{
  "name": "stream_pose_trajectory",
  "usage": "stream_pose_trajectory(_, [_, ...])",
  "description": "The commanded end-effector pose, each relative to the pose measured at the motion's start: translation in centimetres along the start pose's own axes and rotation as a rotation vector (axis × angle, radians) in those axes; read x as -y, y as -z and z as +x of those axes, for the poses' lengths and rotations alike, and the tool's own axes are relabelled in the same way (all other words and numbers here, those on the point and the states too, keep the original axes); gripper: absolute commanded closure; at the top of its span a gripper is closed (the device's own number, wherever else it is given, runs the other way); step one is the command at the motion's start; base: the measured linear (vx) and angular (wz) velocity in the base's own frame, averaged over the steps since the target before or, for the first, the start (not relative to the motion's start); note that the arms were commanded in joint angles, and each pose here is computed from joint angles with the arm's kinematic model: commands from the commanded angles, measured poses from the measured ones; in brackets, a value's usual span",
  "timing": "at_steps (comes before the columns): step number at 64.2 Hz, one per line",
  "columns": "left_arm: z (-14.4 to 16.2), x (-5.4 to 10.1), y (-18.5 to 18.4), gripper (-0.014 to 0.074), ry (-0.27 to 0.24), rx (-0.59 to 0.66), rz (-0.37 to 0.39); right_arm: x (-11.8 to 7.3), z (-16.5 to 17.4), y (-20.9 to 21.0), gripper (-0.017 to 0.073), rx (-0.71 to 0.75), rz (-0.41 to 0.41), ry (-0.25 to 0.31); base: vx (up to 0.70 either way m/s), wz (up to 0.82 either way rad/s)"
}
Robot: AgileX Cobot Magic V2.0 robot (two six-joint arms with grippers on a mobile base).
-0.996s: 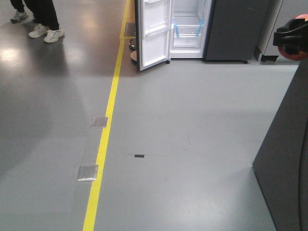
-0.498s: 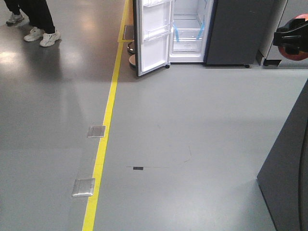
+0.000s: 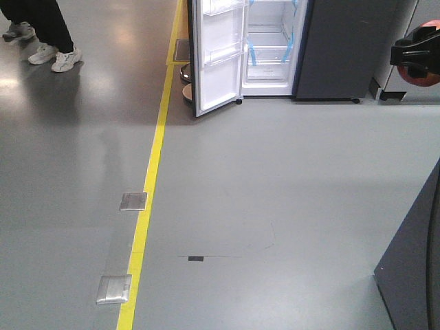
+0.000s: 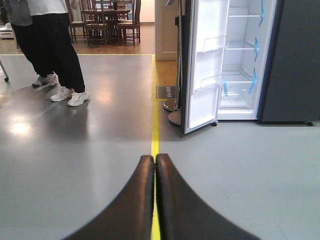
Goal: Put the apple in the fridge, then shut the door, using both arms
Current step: 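Drive the base toward the open white refrigerator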
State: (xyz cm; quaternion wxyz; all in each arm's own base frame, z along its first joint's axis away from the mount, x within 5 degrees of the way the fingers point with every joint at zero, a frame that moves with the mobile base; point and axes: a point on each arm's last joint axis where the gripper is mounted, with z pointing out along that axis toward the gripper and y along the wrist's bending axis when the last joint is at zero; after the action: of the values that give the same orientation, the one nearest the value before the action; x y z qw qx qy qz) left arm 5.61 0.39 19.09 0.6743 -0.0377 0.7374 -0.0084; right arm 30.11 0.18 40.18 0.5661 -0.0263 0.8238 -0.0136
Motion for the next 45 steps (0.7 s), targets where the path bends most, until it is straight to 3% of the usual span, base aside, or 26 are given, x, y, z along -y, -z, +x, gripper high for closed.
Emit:
stream_pose_trajectory(1, [0.29, 0.18, -0.07, 0.0599, 0.001, 0.054, 0.025, 0.23, -2.25, 1.68, 0.0489, 0.146, 0.013, 0.007, 0.17, -0.01])
stream_pose_trajectory(45, [0.29, 0.18, -0.07, 0.0599, 0.001, 0.054, 0.025, 0.23, -2.24, 1.68, 0.0489, 0.146, 0.013, 0.007, 0.17, -0.01])
